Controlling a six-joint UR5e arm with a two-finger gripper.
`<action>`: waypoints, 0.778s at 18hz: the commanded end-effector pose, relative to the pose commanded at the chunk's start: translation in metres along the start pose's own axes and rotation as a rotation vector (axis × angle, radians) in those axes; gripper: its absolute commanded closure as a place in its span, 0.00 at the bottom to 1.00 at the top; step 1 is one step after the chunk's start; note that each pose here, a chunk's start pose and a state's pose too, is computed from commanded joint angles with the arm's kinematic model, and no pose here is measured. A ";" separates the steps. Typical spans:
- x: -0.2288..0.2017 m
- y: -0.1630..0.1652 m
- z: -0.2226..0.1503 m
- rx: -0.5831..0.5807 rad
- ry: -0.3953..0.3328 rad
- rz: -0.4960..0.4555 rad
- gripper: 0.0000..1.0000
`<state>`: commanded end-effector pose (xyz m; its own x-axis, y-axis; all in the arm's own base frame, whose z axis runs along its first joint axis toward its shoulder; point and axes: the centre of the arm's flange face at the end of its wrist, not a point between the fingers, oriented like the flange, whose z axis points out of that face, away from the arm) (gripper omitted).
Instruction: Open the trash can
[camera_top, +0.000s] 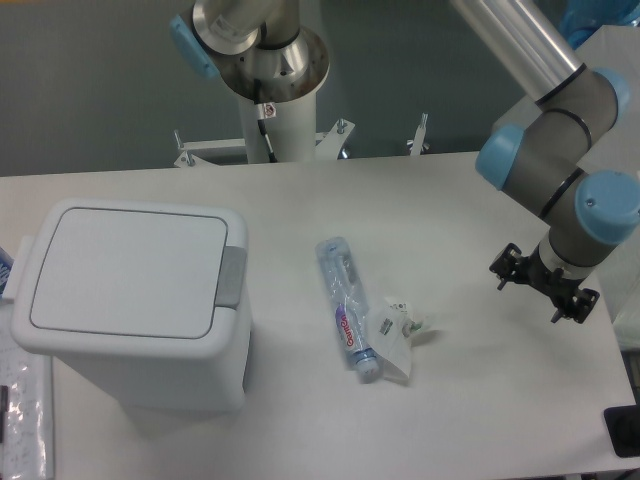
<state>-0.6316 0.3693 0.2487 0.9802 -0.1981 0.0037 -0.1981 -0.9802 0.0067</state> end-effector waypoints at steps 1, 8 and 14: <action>0.000 0.000 -0.001 0.002 -0.001 0.000 0.00; 0.010 -0.011 0.004 0.064 0.024 -0.009 0.00; 0.021 -0.031 -0.028 0.274 0.056 -0.302 0.00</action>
<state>-0.6046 0.3954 0.2769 0.9911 0.0917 0.0964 0.1133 -0.9614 -0.2509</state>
